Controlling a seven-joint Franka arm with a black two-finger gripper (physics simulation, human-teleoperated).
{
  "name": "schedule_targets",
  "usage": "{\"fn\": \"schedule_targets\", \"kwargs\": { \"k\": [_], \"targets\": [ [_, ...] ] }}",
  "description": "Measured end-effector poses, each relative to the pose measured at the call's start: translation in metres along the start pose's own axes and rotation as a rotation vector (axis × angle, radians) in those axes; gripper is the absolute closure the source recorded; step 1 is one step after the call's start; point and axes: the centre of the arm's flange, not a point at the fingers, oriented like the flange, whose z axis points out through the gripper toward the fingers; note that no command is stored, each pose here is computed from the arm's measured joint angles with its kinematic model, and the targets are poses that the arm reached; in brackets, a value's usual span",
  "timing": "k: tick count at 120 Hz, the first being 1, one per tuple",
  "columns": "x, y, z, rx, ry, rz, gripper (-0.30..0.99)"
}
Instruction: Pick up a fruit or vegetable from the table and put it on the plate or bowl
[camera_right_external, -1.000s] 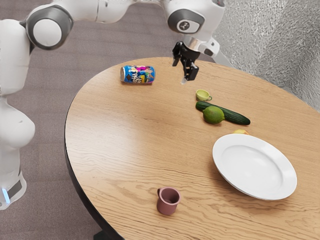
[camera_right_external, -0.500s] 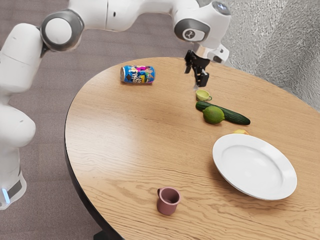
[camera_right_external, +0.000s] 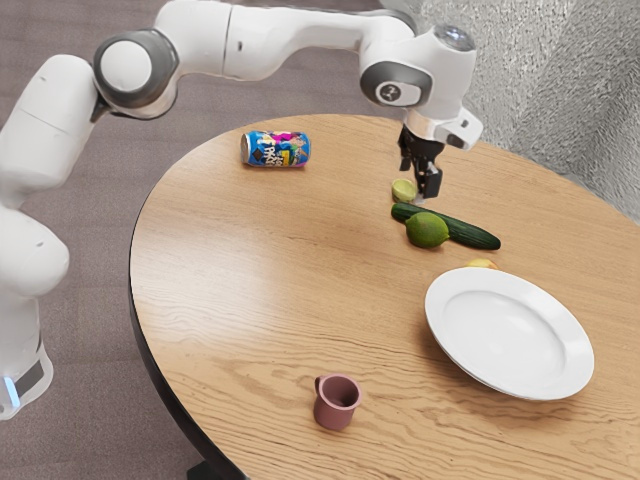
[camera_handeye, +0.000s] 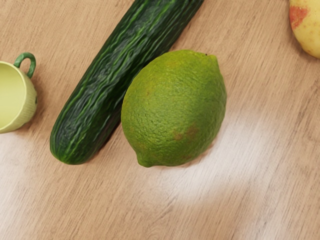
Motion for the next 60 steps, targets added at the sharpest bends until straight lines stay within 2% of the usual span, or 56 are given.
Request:
{"fn": "schedule_targets", "kwargs": {
  "k": [20,39,60],
  "targets": [
    [0.003,-0.007,0.031,-0.024,-0.029,-0.006,0.0],
    [0.009,0.003,0.021,-0.005,0.028,0.024,0.0],
    [0.014,0.018,0.038,-0.023,0.037,0.051,0.0]
  ]
}}
